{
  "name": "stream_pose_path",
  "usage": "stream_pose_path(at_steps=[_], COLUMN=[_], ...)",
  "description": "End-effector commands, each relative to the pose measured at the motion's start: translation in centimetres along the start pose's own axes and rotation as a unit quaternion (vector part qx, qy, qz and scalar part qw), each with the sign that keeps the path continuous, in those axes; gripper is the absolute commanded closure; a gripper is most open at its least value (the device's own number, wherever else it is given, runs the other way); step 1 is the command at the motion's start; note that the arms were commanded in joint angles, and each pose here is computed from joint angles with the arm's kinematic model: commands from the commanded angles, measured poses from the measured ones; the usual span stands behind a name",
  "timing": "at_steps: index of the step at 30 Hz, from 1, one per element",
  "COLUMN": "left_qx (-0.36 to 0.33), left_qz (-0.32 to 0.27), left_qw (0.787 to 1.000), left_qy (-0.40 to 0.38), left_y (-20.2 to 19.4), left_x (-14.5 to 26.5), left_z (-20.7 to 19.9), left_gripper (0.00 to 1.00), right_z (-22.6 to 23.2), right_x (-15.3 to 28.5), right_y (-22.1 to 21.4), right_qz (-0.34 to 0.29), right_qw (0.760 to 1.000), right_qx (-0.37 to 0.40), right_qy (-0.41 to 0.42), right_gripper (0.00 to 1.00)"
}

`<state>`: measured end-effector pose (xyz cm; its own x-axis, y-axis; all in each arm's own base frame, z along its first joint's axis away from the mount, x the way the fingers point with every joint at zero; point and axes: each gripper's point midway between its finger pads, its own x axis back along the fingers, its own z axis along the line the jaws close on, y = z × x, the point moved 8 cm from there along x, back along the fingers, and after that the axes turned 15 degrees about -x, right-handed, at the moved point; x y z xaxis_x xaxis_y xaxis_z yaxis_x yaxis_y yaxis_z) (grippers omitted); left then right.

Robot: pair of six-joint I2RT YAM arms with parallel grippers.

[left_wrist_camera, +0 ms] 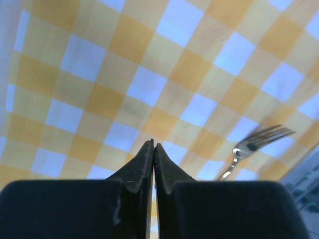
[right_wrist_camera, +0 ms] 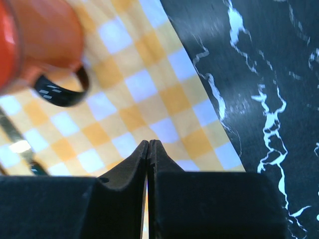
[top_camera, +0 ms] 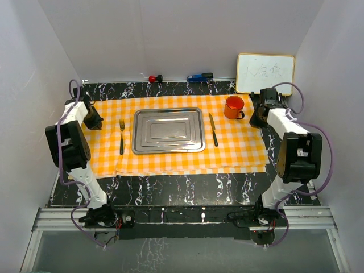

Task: Set the dinner table for one person
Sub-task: Adjust the napkin at the center of the board.

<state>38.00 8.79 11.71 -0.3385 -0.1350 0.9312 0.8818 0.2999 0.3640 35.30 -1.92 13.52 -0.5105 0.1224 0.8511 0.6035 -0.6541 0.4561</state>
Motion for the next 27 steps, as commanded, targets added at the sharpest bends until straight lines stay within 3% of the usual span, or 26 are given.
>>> stream_pose_path(at_steps=[1, 10, 19, 24, 27], left_qx=[-0.02, -0.012, -0.011, -0.007, -0.007], left_qz=[-0.068, -0.013, -0.058, -0.102, -0.107], left_qw=[0.997, 1.0, 0.998, 0.993, 0.992], left_qy=[-0.035, -0.025, -0.038, -0.062, -0.063], left_y=[3.0, 3.1, 9.9, 13.8, 14.3], left_x=[5.4, -1.1, -4.4, -4.0, -4.7], left_z=[-1.2, -1.5, -2.6, -3.4, -3.5], left_gripper=[1.0, 1.0, 1.0, 1.0, 1.0], right_z=[2.9, 2.4, 1.8, 1.4, 0.7], right_x=[3.4, 2.4, 2.7, 2.4, 1.9], right_y=[2.2, -2.0, -5.5, -6.7, -7.5], right_qz=[-0.02, 0.054, 0.103, 0.12, 0.132], right_qw=[0.998, 0.997, 0.994, 0.992, 0.99], right_qx=[0.009, 0.007, 0.03, 0.034, 0.043], right_qy=[0.055, 0.059, 0.036, 0.025, 0.008], right_gripper=[1.0, 1.0, 1.0, 1.0, 1.0])
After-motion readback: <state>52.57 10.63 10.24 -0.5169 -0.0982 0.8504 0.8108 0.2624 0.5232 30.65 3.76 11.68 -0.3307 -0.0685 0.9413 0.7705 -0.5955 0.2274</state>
